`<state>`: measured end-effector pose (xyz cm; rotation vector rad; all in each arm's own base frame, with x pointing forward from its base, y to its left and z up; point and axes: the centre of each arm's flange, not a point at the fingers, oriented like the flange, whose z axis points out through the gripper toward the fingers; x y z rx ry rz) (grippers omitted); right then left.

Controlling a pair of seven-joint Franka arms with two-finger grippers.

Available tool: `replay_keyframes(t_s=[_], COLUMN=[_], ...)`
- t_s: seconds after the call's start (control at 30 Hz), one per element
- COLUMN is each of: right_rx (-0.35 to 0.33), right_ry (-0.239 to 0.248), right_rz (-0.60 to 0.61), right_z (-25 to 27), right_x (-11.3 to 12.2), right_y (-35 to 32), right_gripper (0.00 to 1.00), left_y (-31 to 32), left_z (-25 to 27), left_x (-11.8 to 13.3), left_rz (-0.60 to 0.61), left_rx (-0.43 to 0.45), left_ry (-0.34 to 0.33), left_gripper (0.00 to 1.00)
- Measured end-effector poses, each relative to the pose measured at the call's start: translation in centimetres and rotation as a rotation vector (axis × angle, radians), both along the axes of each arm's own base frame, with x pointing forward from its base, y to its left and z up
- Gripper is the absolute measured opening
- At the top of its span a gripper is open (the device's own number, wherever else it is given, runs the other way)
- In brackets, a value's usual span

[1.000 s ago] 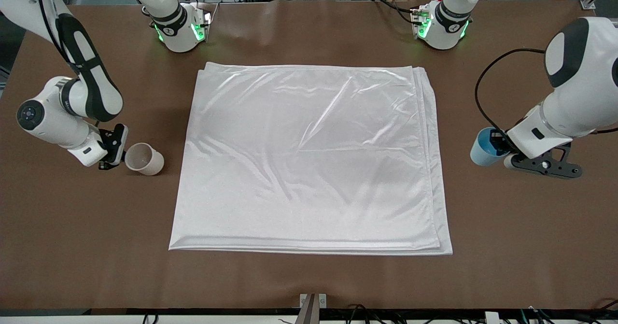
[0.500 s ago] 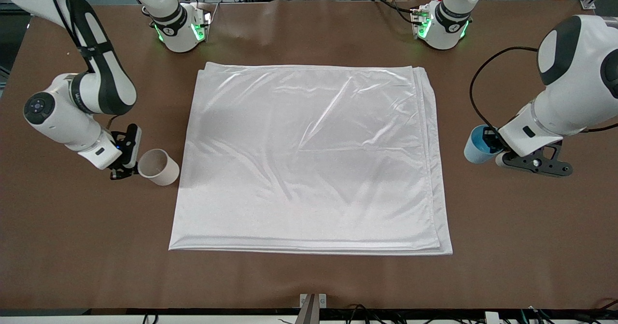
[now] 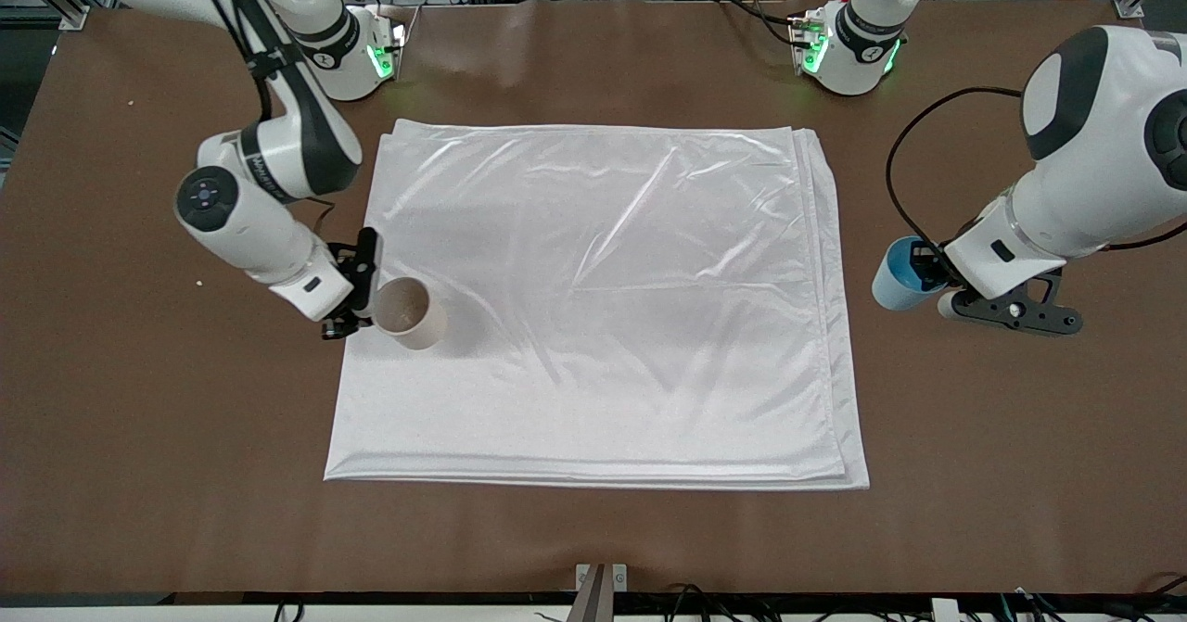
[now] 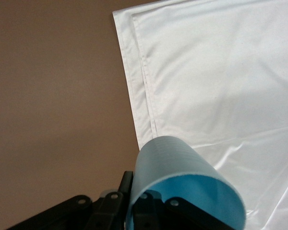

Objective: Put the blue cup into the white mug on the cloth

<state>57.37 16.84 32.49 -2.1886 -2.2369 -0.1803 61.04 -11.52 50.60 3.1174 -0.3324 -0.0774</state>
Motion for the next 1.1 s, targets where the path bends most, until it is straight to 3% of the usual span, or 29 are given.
replay_keyframes(t_s=[0.3,0.5,0.7,1.1], right_rx=[0.014,-0.026,-0.082,-0.110], right_ry=[0.007,0.024,0.069,0.133], right_rz=[0.018,0.014,-0.013,-0.053], right_z=[0.5,-0.5,-1.6,-6.4], right_x=[-1.6,-2.2,-3.2,-4.2], right_y=[9.0,13.4,17.4,20.1], right_gripper=[0.19,0.19,0.19,0.19], left_y=[-2.4,-6.9,-10.3,-14.8], left_z=[0.1,0.2,-0.2,-1.8], left_x=[-0.6,-1.9,-3.0,-3.9], left_rz=[0.023,0.079,0.114,0.180], left_rx=[-0.023,-0.029,-0.027,-0.048], left_ry=[0.009,0.017,0.032,0.076], left_gripper=[0.05,0.05,0.05,0.05])
